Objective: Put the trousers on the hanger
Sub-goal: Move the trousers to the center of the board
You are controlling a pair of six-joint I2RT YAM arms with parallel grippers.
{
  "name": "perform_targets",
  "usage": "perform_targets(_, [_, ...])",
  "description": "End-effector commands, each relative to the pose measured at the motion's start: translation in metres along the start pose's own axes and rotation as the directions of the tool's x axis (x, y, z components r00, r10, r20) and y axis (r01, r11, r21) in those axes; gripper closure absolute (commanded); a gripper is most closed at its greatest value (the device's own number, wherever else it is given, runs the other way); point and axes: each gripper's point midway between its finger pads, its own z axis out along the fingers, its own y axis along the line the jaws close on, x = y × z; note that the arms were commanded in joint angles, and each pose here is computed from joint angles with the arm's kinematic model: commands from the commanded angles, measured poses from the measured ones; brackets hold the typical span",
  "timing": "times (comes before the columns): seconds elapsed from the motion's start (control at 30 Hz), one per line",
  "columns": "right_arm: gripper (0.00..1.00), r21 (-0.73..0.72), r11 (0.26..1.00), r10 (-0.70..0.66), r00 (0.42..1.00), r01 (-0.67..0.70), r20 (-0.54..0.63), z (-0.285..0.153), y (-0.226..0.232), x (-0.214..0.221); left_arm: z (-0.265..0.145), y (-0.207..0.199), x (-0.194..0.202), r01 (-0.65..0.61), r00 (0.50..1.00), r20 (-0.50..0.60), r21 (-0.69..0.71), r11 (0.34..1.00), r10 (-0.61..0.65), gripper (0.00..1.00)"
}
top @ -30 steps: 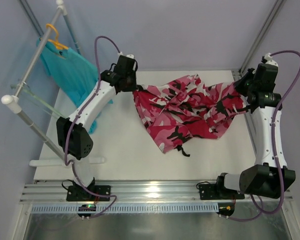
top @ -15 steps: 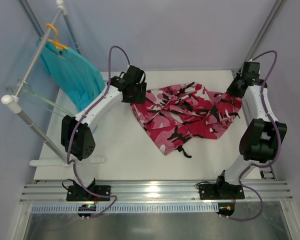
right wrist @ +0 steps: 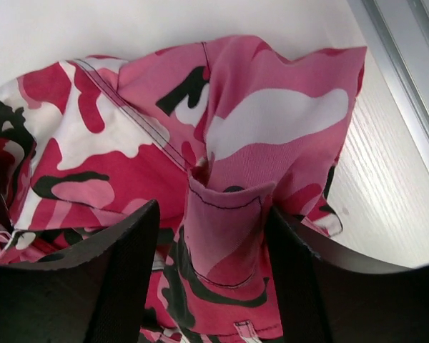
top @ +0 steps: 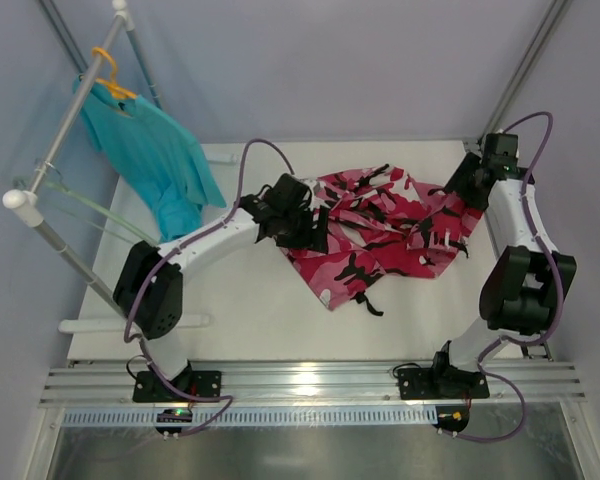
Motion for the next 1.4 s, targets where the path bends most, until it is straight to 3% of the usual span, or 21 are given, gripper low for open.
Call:
perform_targets(0.0, [0.36, -0.018, 1.000, 0.006, 0.996, -0.004, 0.085, -0.047, 0.002, -0.007, 0.031, -0.033, 0.011, -0.006, 1.000, -0.025, 0.116, 0.993, 0.009, 0.23])
perform_targets(0.2, [0.36, -0.196, 0.980, 0.008, 0.997, 0.008, 0.076, -0.093, 0.031, 0.023, 0.058, -0.078, 0.036, -0.102, 0.994, -0.022, 0.145, 0.984, 0.107, 0.20])
perform_targets(0.3, [0.36, -0.222, 0.975, 0.025, 0.999, -0.014, 0.048, -0.102, 0.034, 0.052, 0.078, -0.077, 0.055, -0.103, 0.992, -0.068, 0.091, 0.990, 0.110, 0.20])
perform_targets(0.53, [0.36, -0.211, 0.955, 0.205, 0.978, -0.209, -0.040, -0.090, 0.021, 0.108, 0.108, -0.060, 0.096, -0.108, 0.986, -0.129, -0.036, 0.993, 0.103, 0.18])
perform_targets(0.7, [0.36, -0.164, 0.956, 0.245, 0.969, -0.244, -0.017, -0.071, 0.009, 0.120, 0.112, -0.036, 0.108, -0.113, 0.985, -0.143, -0.132, 0.985, 0.094, 0.24])
perform_targets(0.8, [0.36, -0.140, 0.965, 0.222, 0.975, -0.223, -0.023, -0.054, 0.005, 0.126, 0.112, -0.023, 0.115, -0.129, 0.982, -0.162, -0.178, 0.976, 0.100, 0.43])
perform_targets(0.83, [0.36, -0.125, 0.968, 0.216, 0.976, -0.217, -0.022, -0.050, 0.003, 0.127, 0.112, -0.021, 0.116, -0.131, 0.981, -0.166, -0.188, 0.973, 0.100, 0.67])
perform_targets(0.9, [0.36, -0.103, 0.972, 0.206, 0.978, -0.210, -0.040, -0.041, 0.001, 0.133, 0.109, -0.013, 0.116, -0.135, 0.981, -0.164, -0.226, 0.965, 0.099, 0.83])
perform_targets(0.93, [0.36, -0.088, 0.974, 0.205, 0.977, -0.210, -0.059, -0.033, 0.000, 0.137, 0.108, -0.010, 0.117, -0.140, 0.981, -0.164, -0.239, 0.961, 0.102, 0.96])
perform_targets(1.0, [0.37, -0.074, 0.975, 0.204, 0.977, -0.209, -0.062, -0.025, -0.002, 0.139, 0.099, 0.003, 0.111, -0.163, 0.979, -0.163, -0.290, 0.943, 0.120, 1.00])
perform_targets(1.1, [0.56, 0.013, 0.981, 0.193, 0.981, -0.192, -0.036, -0.018, -0.016, 0.134, 0.074, 0.022, 0.081, -0.134, 0.988, -0.118, -0.335, 0.933, 0.099, 1.00])
perform_targets(1.13, [0.68, 0.049, 0.981, 0.188, 0.982, -0.187, -0.002, -0.018, -0.022, 0.126, 0.058, 0.023, 0.065, -0.110, 0.993, -0.074, -0.331, 0.937, 0.090, 1.00])
perform_targets(1.23, [0.86, 0.096, 0.982, 0.157, 0.987, -0.160, 0.041, -0.023, -0.030, 0.114, 0.022, 0.053, 0.029, -0.041, 0.998, 0.018, -0.389, 0.920, 0.052, 1.00])
perform_targets(1.27, [0.96, 0.116, 0.981, 0.149, 0.987, -0.155, 0.059, -0.025, -0.035, 0.110, 0.014, 0.063, 0.024, -0.031, 0.999, 0.027, -0.413, 0.910, 0.047, 1.00])
perform_targets(1.37, [0.96, 0.169, 0.978, 0.111, 0.990, -0.125, 0.092, -0.031, -0.044, 0.098, -0.014, 0.088, 0.005, 0.000, 0.996, 0.075, -0.467, 0.884, 0.040, 1.00])
